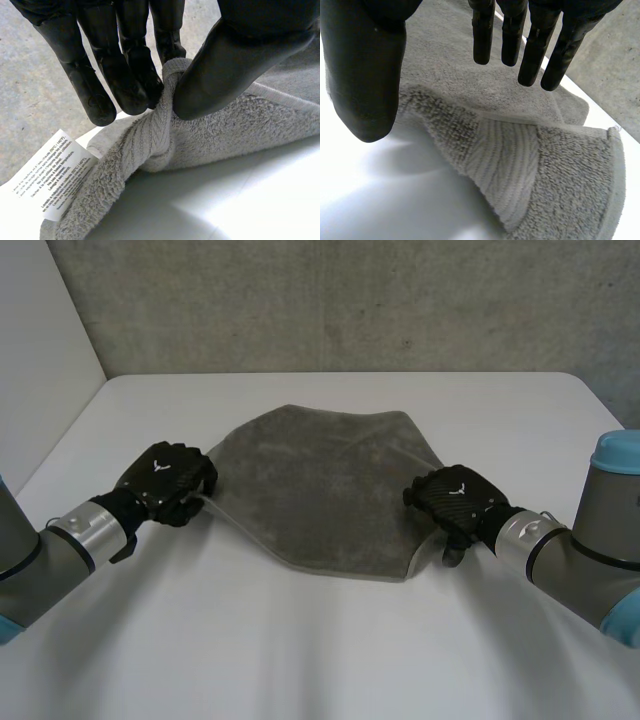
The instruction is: Fold the towel.
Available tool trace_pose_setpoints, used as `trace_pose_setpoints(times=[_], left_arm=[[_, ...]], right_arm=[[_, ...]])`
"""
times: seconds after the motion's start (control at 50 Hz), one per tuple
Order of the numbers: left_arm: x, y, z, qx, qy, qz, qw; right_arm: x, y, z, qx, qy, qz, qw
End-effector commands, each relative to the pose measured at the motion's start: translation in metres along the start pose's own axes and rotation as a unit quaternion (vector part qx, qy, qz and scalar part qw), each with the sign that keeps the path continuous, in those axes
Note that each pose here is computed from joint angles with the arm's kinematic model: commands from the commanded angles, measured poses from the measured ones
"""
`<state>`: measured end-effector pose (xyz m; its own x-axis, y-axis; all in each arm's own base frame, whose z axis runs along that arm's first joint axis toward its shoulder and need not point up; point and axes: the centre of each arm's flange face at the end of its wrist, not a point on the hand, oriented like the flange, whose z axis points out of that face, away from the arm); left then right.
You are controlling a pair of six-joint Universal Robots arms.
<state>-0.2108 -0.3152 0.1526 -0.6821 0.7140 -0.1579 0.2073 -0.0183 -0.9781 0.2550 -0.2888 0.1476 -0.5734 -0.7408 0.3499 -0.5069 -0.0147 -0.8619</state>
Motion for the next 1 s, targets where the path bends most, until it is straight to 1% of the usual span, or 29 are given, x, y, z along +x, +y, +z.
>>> trace_pose_setpoints(times=[0.02, 0.12, 0.16, 0.18, 0.22, 0.3, 0.4, 0.44, 0.46, 0.52, 0.54, 0.58, 0.66, 0.88, 1.0], left_arm=[[-0.012, 0.001, -0.002, 0.0, -0.017, -0.002, 1.0], [-0.012, 0.002, -0.002, -0.001, -0.017, -0.003, 1.0], [-0.012, 0.002, -0.002, -0.001, -0.017, -0.003, 1.0], [-0.012, 0.002, -0.002, -0.001, -0.017, -0.003, 1.0], [-0.012, 0.001, -0.002, -0.001, -0.018, -0.002, 1.0], [-0.013, 0.001, -0.002, 0.0, -0.018, -0.001, 1.0], [-0.014, 0.002, -0.001, -0.001, -0.02, -0.002, 1.0], [-0.015, 0.005, 0.0, -0.003, -0.019, -0.004, 1.0], [-0.015, 0.005, 0.0, -0.003, -0.019, -0.004, 1.0], [-0.014, 0.016, 0.005, -0.013, -0.014, -0.006, 1.0], [-0.014, 0.016, 0.005, -0.013, -0.014, -0.006, 1.0], [-0.012, 0.025, 0.009, -0.021, -0.009, -0.014, 1.0], [-0.013, 0.036, 0.015, -0.031, -0.004, -0.018, 0.999], [-0.015, 0.035, 0.017, -0.029, -0.007, -0.013, 0.999], [-0.009, 0.035, 0.014, -0.03, 0.0, -0.007, 1.0]], right_arm=[[0.008, -0.003, 0.003, 0.001, 0.003, -0.009, 1.0], [0.006, -0.001, 0.005, 0.001, 0.0, -0.035, 0.999], [0.004, 0.007, 0.008, -0.009, -0.003, -0.065, 0.998], [0.004, 0.007, 0.008, -0.009, -0.003, -0.065, 0.998], [0.003, 0.015, 0.01, -0.023, -0.009, -0.097, 0.995], [0.014, 0.021, 0.006, -0.043, -0.004, -0.105, 0.994], [0.029, 0.016, -0.002, -0.051, 0.002, -0.073, 0.996], [0.04, 0.01, -0.007, -0.042, 0.019, -0.028, 0.999], [0.04, 0.01, -0.007, -0.042, 0.019, -0.027, 0.999], [0.053, -0.001, -0.013, -0.016, 0.031, 0.03, 0.999], [0.053, -0.001, -0.013, -0.016, 0.031, 0.03, 0.999], [0.057, -0.003, -0.015, -0.003, 0.026, 0.06, 0.998], [0.059, -0.001, -0.016, -0.002, 0.024, 0.067, 0.997], [0.057, 0.0, -0.018, -0.005, 0.022, 0.073, 0.997], [0.057, 0.002, -0.017, -0.007, 0.022, 0.074, 0.997]])
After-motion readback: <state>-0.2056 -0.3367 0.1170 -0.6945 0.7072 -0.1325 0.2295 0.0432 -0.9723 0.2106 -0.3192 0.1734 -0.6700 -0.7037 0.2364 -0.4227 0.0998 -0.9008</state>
